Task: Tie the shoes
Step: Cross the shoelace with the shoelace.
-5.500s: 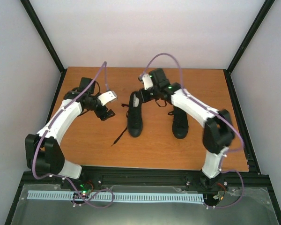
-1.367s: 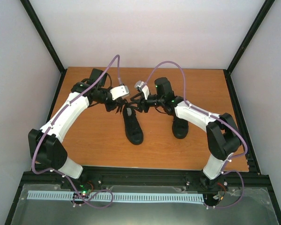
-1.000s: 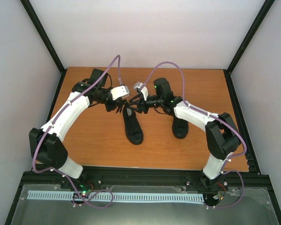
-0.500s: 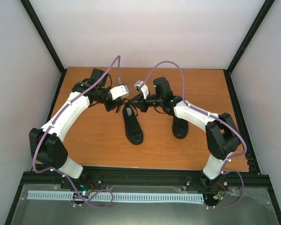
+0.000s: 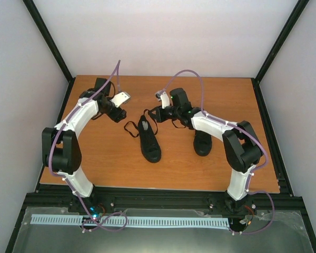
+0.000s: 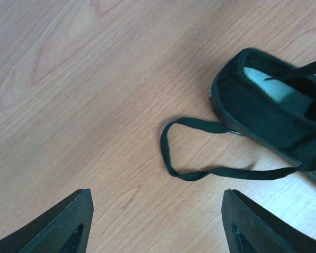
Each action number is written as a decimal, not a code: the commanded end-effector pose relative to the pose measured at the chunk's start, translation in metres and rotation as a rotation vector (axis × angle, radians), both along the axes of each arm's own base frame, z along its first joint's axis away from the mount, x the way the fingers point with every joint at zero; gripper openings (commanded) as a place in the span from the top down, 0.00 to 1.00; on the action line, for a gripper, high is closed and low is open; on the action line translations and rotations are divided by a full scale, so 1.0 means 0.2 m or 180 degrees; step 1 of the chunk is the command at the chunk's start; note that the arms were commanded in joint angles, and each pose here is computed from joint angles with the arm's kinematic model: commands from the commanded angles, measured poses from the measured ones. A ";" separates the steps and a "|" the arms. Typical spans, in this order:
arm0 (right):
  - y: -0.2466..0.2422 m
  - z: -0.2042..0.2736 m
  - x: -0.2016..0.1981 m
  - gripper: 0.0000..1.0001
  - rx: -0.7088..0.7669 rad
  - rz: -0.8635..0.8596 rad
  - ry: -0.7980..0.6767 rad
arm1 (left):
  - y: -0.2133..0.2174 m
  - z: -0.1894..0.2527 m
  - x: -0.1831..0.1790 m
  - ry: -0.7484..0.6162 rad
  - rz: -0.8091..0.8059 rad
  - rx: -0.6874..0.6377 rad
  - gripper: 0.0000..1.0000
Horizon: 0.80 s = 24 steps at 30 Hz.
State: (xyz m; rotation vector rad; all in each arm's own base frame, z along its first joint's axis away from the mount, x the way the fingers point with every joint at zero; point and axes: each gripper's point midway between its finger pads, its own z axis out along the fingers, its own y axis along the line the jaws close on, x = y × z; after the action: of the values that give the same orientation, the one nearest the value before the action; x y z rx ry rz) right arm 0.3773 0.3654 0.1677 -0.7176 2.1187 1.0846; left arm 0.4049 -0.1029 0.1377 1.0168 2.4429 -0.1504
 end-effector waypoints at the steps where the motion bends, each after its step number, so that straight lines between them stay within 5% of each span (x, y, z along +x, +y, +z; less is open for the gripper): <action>1: -0.07 0.01 0.08 0.97 0.0013 -0.0403 0.0124 | -0.06 0.08 -0.05 0.0056 0.0211 -0.0362 0.30; 7: -0.12 0.00 0.06 0.97 -0.0067 -0.0484 0.0096 | -0.08 -0.03 -0.05 0.0254 0.0677 -0.0687 0.32; 12: -0.12 -0.03 0.05 0.97 -0.0061 -0.0471 0.0133 | -0.06 -0.22 0.09 0.0378 0.0671 -0.0318 0.35; 20: -0.15 -0.01 0.02 0.97 -0.0119 -0.0490 0.0083 | -0.09 -0.53 0.06 0.0562 0.0432 0.0269 0.34; 24: -0.17 0.04 0.01 0.97 -0.0107 -0.0503 0.0000 | -0.02 -0.61 0.06 0.0560 0.0440 0.0551 0.42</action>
State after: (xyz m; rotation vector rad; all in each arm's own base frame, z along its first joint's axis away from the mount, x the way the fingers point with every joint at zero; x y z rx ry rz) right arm 0.3811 0.3370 0.1476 -0.5477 2.2298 0.9837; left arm 0.4057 -0.1249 0.0200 0.9092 2.7331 -0.1365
